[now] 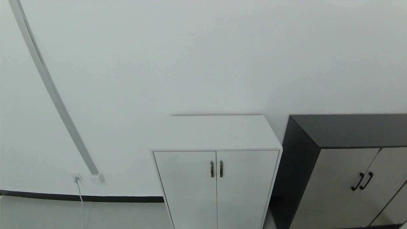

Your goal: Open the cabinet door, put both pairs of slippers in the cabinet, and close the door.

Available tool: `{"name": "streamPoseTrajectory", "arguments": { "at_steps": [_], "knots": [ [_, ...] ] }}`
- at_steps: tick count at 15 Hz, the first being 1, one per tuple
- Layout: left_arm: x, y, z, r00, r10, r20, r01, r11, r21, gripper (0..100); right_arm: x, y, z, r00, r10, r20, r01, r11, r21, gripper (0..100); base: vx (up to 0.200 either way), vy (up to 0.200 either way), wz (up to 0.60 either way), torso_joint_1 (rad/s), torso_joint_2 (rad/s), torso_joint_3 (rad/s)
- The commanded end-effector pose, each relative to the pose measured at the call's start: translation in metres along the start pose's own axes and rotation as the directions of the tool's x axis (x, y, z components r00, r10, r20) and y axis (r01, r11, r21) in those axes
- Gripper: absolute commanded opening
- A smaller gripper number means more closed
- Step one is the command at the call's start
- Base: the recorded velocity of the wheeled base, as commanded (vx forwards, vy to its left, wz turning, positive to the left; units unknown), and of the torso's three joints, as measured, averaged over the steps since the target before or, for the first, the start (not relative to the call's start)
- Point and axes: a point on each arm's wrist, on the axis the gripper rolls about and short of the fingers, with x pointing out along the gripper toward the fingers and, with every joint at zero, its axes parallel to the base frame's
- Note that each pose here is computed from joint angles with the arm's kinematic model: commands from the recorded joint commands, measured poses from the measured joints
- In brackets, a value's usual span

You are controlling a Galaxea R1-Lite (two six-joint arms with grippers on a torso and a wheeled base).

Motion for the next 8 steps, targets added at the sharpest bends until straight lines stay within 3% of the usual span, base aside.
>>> {"name": "streamPoseTrajectory", "arguments": {
  "at_steps": [1,8],
  "knots": [
    [0.000,0.000,0.000,1.000,0.000,-0.001,0.000,1.000,0.000,0,0.000,0.000,-0.004,1.000,0.002,-0.017,-0.002,1.000,-0.001,0,0.000,0.000,0.00,0.000,0.00,0.000],
    [0.000,0.000,0.000,1.000,0.000,-0.001,0.000,1.000,0.000,0,-0.007,0.001,-0.016,0.999,0.018,-0.038,-0.018,1.000,0.013,0,0.000,0.000,0.00,0.000,0.00,0.000]
  ]
}}
